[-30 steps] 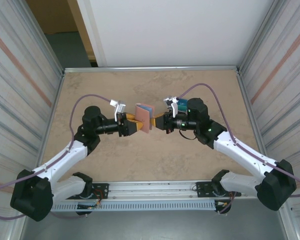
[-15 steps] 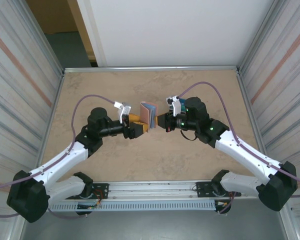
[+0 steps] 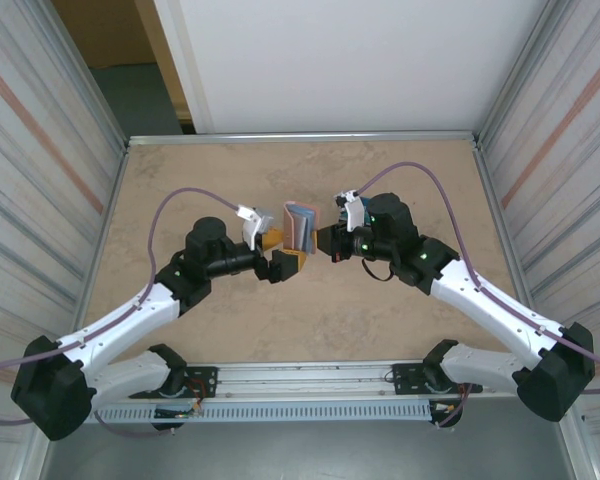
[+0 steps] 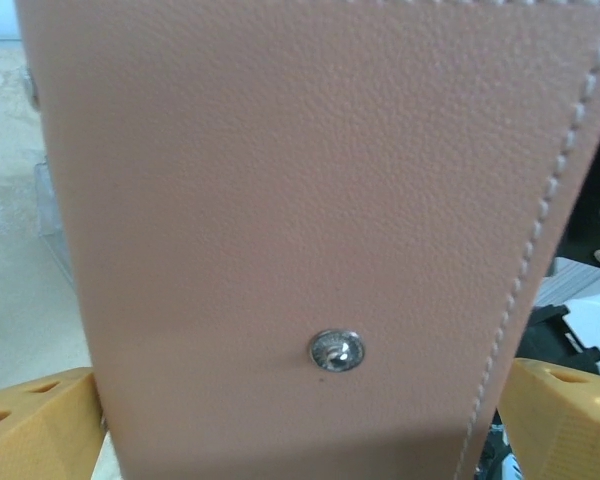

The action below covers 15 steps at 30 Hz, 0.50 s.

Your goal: Take the credit cards out of the card holder

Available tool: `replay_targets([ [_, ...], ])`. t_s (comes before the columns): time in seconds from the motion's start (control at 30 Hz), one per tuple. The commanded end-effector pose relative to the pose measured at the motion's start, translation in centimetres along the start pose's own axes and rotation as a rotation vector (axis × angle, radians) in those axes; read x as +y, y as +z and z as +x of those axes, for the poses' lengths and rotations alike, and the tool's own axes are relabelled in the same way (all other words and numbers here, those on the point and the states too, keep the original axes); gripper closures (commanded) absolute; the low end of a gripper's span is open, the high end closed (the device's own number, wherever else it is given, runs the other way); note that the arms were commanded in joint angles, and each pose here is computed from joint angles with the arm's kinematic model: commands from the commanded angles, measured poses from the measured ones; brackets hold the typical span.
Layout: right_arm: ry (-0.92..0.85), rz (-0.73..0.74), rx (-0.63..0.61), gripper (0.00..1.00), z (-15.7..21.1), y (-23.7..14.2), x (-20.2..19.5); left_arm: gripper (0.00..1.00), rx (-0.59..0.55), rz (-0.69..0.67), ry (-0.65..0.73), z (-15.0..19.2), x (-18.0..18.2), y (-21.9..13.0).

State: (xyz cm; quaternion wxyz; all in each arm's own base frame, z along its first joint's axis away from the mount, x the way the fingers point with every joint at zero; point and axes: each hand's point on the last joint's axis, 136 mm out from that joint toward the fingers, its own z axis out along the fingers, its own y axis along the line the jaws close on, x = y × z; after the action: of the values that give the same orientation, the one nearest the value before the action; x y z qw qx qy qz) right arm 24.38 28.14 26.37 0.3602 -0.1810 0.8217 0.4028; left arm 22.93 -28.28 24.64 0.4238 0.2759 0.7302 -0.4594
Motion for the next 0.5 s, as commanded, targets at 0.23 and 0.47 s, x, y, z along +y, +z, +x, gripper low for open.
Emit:
replay_targets([
  [0.23,-0.035,-0.007,-0.056,1.00,-2.0,-1.0,1.3,0.09,-0.026,-0.134,0.060,-1.2,1.6,-0.1],
  [0.47,-0.029,0.023,-0.058,1.00,-2.1,-1.1,1.0,0.18,-0.021,-0.198,0.062,-1.1,2.6,-0.2],
])
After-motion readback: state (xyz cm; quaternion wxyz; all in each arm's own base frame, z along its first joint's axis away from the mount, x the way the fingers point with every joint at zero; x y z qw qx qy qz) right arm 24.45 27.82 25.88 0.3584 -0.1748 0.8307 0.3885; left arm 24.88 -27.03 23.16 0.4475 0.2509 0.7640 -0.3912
